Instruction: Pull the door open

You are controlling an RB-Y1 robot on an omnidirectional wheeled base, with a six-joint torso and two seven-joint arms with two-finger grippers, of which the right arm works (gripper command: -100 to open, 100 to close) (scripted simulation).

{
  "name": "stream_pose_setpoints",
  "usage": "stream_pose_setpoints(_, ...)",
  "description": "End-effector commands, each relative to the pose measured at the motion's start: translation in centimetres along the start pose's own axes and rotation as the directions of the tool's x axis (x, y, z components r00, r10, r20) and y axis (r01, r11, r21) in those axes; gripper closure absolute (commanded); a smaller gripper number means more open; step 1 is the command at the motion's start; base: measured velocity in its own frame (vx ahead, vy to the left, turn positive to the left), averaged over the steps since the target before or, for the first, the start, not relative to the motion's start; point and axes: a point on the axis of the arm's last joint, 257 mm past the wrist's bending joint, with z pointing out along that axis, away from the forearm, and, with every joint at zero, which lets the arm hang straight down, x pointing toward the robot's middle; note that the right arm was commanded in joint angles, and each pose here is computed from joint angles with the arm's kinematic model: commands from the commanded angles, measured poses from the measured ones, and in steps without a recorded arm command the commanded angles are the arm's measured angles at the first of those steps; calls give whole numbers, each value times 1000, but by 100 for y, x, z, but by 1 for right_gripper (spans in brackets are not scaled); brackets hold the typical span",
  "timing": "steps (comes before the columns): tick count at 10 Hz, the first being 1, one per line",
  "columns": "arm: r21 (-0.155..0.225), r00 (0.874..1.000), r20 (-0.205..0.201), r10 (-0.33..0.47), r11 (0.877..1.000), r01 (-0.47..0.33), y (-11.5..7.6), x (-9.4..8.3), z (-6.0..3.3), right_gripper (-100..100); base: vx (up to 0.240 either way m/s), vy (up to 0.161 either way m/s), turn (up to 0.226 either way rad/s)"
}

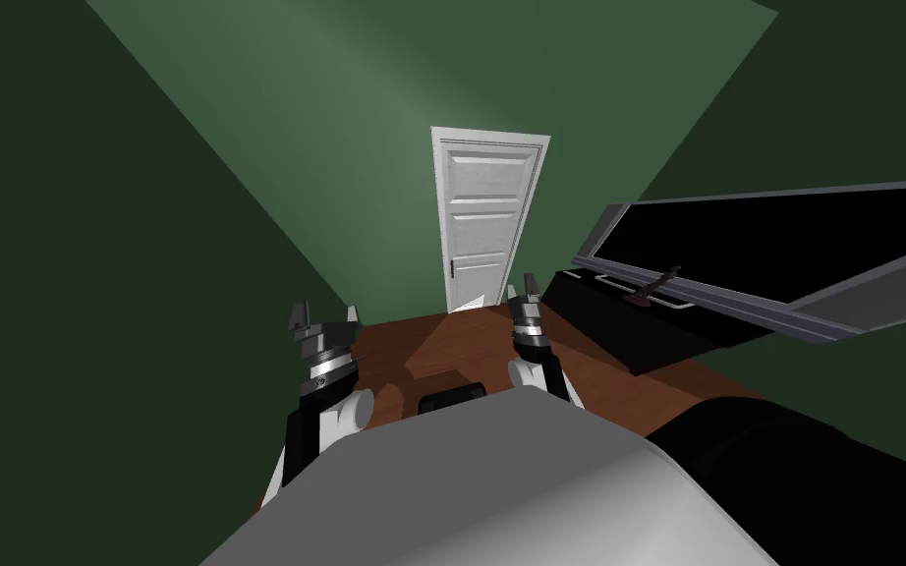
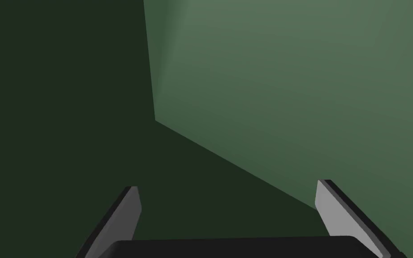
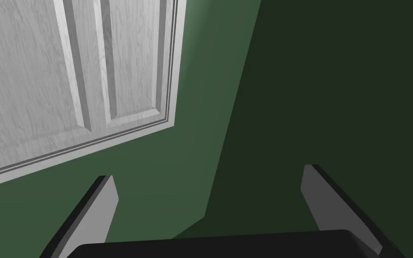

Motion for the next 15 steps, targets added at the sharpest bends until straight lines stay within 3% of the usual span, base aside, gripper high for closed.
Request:
stream_pose_setpoints(1, 13, 1000, -5, 28, 1000, -28, -100, 0, -16, -100, 50, 1, 89)
stream_pose_setpoints(6, 57, 992, -7, 124, 991, -124, -436, -28, -75, -100, 124, -24, 102)
stream_pose_setpoints(11, 108, 971, 16, 240, 965, -241, -842, -107, -157, -100, 104, -23, 118)
stream_pose_setpoints(15, 142, 943, 54, 329, 932, -333, -1159, -202, -231, -100, 94, -31, 118)
